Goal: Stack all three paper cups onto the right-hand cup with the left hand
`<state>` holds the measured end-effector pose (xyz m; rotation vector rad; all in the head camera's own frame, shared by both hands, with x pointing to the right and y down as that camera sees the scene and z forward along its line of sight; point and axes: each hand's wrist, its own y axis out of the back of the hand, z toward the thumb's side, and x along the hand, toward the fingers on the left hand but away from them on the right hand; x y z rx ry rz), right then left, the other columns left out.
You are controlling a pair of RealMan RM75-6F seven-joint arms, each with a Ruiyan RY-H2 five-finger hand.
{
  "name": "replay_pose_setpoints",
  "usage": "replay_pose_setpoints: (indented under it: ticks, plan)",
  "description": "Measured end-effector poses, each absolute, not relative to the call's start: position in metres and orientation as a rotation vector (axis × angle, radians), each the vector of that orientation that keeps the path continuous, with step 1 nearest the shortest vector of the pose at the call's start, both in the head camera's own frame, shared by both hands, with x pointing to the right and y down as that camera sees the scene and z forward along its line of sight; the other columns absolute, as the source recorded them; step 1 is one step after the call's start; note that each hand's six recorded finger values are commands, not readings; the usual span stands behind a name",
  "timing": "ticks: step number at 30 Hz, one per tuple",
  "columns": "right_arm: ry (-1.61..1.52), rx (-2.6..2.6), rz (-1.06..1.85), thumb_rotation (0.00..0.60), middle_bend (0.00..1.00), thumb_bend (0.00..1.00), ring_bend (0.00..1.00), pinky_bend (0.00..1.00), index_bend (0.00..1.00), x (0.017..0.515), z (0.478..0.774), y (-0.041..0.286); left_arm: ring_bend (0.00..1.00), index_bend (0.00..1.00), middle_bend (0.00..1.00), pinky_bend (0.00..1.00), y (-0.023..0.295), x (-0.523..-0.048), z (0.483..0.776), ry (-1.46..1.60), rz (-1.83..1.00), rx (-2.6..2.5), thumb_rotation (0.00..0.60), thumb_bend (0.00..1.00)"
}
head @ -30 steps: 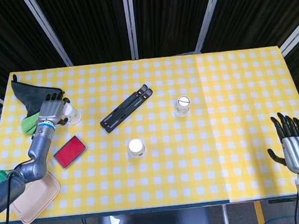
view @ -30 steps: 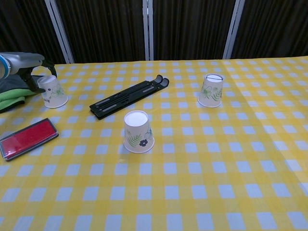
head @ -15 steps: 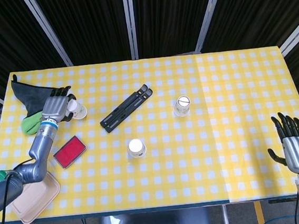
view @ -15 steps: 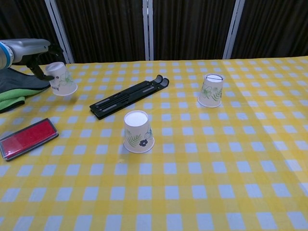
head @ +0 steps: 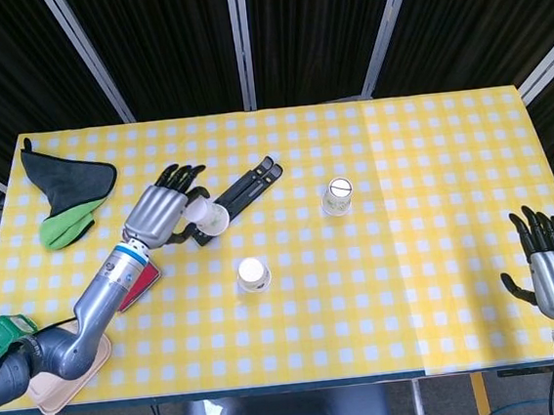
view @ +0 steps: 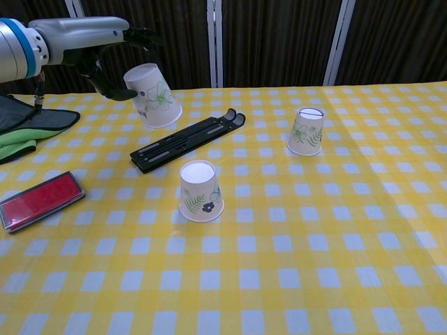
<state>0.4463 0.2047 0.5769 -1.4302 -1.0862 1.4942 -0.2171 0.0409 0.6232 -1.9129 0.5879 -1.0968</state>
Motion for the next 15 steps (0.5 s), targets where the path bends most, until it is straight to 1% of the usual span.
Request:
replay_pose_setpoints:
  ticks: [4, 15]
  plan:
    - [-1.096, -1.429, 1.491, 0.6, 0.0, 0.15, 0.0, 0.0, 0.0, 0.448, 0.575, 0.205, 0.0, 0.35, 0.0, 0.0, 0.06, -0.199, 0.618, 0.502, -1.043, -1.919, 0.6, 0.45]
    - [-1.126, -1.423, 1.479, 0.6, 0.0, 0.15, 0.0, 0.0, 0.0, 0.453, 0.567, 0.204, 0.0, 0.36, 0.0, 0.0, 0.086, -0.171, 0.628, 0.405, -1.014, -1.976, 0.6, 0.45]
